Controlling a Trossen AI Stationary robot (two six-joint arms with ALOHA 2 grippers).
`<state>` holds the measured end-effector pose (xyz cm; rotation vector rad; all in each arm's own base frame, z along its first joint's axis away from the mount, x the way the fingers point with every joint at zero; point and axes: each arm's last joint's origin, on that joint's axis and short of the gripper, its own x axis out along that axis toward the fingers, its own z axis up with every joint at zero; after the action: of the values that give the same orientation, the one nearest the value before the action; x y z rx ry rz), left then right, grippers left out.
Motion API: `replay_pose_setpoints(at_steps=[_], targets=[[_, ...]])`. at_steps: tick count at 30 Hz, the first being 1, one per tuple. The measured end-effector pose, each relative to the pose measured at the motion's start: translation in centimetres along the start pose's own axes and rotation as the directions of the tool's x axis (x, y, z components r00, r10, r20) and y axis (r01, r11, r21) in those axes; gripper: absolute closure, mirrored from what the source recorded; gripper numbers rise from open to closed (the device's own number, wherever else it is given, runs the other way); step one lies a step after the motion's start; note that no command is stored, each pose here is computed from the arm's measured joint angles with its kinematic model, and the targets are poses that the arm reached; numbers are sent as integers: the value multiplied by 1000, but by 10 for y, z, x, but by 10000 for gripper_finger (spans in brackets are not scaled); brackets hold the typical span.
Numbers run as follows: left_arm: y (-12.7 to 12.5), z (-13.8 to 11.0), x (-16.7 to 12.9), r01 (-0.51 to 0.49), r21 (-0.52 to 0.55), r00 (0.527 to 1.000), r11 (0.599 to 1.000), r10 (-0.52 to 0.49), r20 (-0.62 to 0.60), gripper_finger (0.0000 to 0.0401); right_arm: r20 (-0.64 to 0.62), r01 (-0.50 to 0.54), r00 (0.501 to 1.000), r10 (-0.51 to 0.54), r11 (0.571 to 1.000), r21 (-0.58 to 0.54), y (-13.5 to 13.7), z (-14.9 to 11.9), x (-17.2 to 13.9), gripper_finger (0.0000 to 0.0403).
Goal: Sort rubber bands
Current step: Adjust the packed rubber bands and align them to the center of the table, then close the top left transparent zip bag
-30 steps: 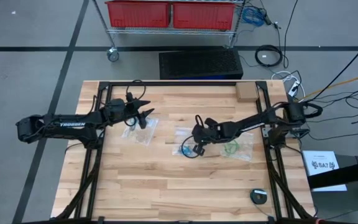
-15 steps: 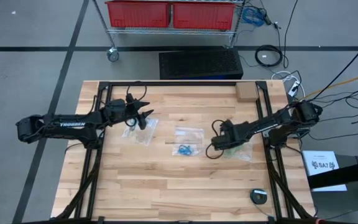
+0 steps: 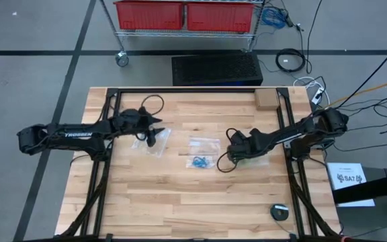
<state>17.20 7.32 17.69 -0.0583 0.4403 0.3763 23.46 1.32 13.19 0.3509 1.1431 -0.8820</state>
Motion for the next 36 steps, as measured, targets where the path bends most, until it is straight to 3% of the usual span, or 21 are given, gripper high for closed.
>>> replay_pose_setpoints(at_steps=[5, 10, 13, 18, 21, 26, 31, 36], targets=[[-1, -13, 3, 42, 62, 992, 997, -34, -122, 202, 37, -30, 999, 31, 999, -33, 3, 9, -11, 402], [-3, -22, 10, 90, 60, 978, 994, -77, -195, 253, 57, -50, 997, 53, 997, -51, 6, 15, -16, 391], [-3, -30, 14, 113, 44, 959, 993, -98, -265, 283, 65, -94, 993, 97, 994, -55, 10, 17, -17, 381], [-7, -41, 15, 131, -73, 919, 989, -149, -365, 322, 70, -188, 978, 195, 978, -92, 18, 19, -19, 374], [-13, -37, 15, 126, -98, 907, 987, -155, -392, 348, 102, -220, 968, 231, 969, -113, 22, 23, -20, 377], [-21, -20, 15, 37, -102, 893, 994, -79, -443, 394, 162, -335, 918, 361, 927, -169, 33, 31, -25, 394], [-27, -17, 13, -9, -99, 811, 995, -51, -583, 393, 188, -377, 890, 414, 903, -206, 37, 35, -27, 401], [-37, -25, 20, 30, -81, 742, 996, -77, -666, 393, 189, -377, 890, 415, 903, -207, 37, 35, -27, 402]])
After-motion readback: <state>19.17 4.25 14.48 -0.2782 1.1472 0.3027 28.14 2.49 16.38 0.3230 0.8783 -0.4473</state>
